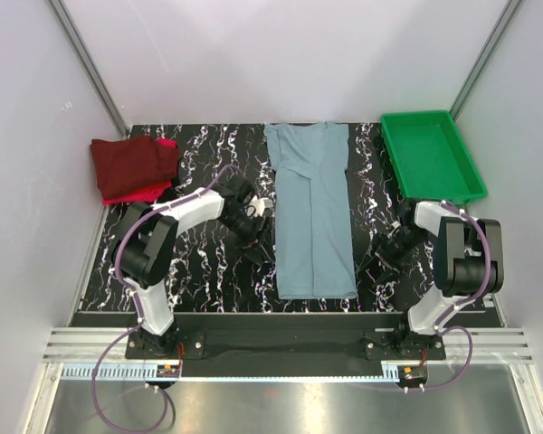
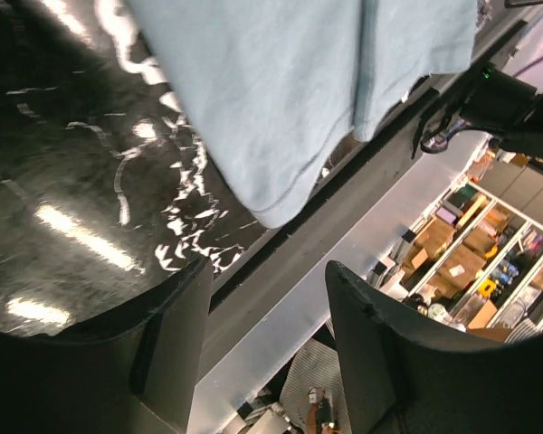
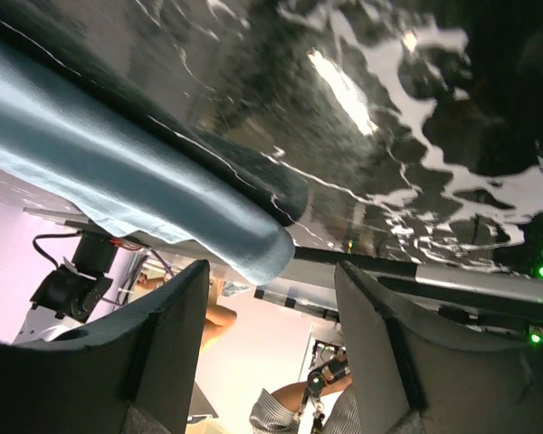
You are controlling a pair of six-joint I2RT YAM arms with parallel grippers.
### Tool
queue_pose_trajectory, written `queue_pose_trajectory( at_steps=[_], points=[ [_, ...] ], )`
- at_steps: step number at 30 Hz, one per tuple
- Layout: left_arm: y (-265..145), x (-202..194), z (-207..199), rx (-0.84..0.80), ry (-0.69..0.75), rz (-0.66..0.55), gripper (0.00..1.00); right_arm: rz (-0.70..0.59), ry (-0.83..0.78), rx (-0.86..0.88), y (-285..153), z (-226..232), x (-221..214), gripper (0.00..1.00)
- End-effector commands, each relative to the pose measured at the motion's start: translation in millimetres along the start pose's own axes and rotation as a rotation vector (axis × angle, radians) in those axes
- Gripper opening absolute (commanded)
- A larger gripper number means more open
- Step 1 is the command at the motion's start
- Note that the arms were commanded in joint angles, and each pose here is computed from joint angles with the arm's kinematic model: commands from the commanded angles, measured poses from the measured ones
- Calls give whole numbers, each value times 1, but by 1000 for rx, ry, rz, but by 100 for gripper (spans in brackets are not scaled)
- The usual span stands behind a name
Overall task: Fold and stack the t-shirts
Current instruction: Fold the tshirt
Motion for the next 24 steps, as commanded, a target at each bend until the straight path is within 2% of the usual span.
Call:
queue_pose_trajectory(
  at_steps=[1, 6, 13, 24],
  points=[
    [4, 9, 12, 43, -11, -36, 58, -11, -6, 43, -1, 9, 7, 65],
    [20, 15, 23, 58, -72, -13, 58, 12, -29, 57, 5, 23, 8, 65],
    [38, 16, 24, 43, -85, 40, 57, 67, -72, 51, 23, 32, -9, 64],
    [51, 0, 14, -12, -103, 68, 56, 132, -26, -30, 32, 12, -28, 60]
  ],
)
Point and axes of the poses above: each gripper's point midway between its finger pads, its own y axis out along the fingers, its own z axis along the line the jaws close on, x = y × z, the point moved 7 cm from there along -y, back along the fingers, and after that the axes turned 7 degrees about y, right-handed, at the moved point
